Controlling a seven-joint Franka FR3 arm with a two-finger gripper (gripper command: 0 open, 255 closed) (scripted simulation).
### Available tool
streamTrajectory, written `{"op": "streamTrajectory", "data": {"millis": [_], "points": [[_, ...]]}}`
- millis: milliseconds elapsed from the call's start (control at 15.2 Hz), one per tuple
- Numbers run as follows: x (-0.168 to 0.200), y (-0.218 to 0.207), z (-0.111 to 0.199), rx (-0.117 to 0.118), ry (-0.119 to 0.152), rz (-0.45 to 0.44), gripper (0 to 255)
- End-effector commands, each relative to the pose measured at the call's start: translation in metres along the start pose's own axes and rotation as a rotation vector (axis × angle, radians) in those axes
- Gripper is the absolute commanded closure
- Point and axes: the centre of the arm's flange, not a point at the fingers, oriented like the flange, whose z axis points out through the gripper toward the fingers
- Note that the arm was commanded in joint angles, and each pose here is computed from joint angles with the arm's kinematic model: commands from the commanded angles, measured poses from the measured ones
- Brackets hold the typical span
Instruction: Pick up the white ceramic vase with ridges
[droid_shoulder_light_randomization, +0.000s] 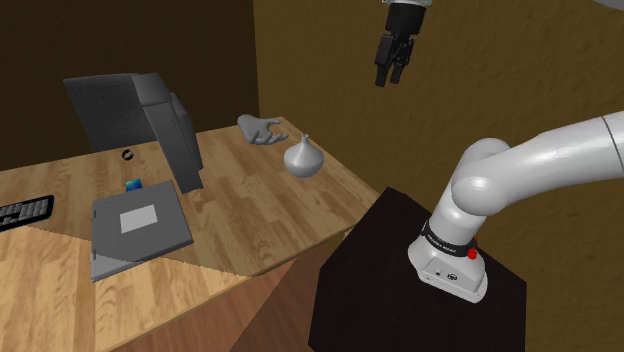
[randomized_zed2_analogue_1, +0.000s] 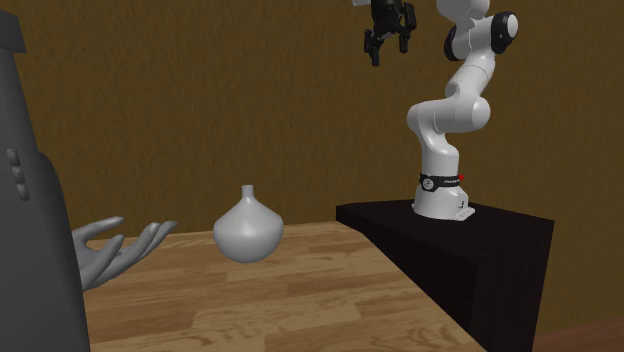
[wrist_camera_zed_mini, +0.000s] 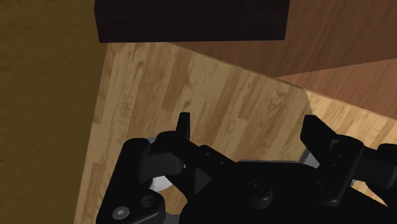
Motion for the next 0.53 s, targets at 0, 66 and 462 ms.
{"op": "streamTrajectory", "data": {"millis": [0,66,462], "points": [[0.000,0.000,0.000,0.000,0.000,0.000,0],[0.011,0.004,0.007,-0.003,-0.002,0.002,0],[0.073,0.025,0.052,-0.018,-0.014,0.014,0]]}}
